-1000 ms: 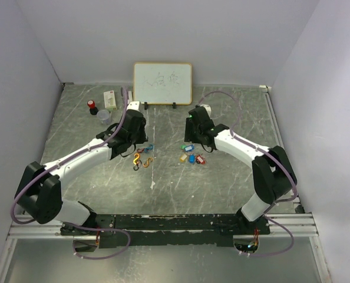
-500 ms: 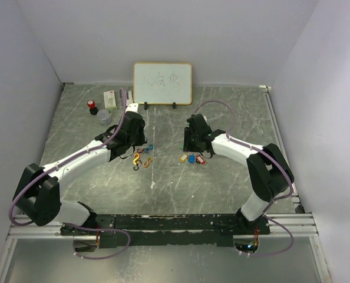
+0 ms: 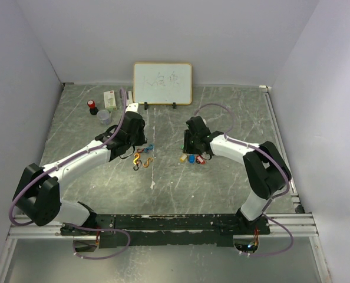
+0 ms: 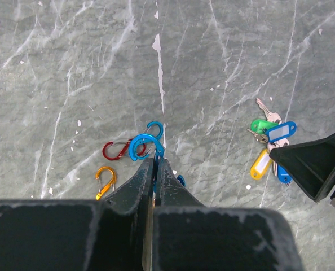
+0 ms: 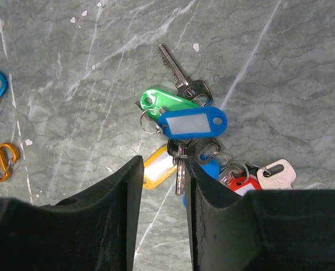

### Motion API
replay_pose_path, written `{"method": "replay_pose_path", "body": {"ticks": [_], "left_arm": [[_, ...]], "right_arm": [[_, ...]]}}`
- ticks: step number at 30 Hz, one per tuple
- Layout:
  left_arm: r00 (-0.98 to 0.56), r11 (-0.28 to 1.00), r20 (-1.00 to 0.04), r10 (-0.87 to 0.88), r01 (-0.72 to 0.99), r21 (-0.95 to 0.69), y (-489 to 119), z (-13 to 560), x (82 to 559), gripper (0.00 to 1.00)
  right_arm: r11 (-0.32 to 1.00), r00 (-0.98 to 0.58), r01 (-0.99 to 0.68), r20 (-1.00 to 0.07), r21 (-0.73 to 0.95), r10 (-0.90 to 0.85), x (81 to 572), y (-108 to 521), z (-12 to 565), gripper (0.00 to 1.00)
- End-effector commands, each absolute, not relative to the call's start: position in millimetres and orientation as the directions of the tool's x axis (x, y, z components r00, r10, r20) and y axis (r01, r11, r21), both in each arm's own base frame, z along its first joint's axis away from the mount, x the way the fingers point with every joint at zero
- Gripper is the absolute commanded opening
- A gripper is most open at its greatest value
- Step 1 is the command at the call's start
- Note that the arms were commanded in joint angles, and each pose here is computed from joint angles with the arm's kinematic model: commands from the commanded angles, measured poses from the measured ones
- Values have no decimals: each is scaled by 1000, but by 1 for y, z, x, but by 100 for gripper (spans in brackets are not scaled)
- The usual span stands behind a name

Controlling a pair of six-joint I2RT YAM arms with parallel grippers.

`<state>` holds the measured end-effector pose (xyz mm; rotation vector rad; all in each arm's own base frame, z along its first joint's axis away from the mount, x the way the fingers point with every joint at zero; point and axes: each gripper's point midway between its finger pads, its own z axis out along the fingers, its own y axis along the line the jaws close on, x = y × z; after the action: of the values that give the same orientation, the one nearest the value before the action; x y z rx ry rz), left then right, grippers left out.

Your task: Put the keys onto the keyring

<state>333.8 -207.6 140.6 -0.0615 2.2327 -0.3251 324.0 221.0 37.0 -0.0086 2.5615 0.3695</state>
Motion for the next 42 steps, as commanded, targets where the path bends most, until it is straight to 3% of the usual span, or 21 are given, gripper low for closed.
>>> {"method": "replay_pose_path", "body": {"ticks": [1, 8, 20, 29, 42], "left_arm": [[-612, 962, -773, -168, 69, -264, -208, 150, 334, 7], [-611, 963, -773, -168, 66, -262, -206, 149, 333, 7], [-616, 963, -770, -166, 68, -262, -208, 145, 334, 7], [-619, 964, -768, -164, 67, -259, -208, 143, 334, 7], [-613, 948, -777, -145, 140, -287, -223, 148, 334, 7]], "right_arm": [[964, -856, -73, -512, 256, 71, 326, 222, 27, 35], [966, -858, -67, -509, 248, 71, 327, 222, 24, 31], [975, -849, -42, -522, 220, 81, 329, 214, 25, 18], [979, -846, -32, -527, 201, 81, 331, 211, 25, 0], [953, -673, -200, -739, 228, 35, 334, 227, 121, 0]]}}
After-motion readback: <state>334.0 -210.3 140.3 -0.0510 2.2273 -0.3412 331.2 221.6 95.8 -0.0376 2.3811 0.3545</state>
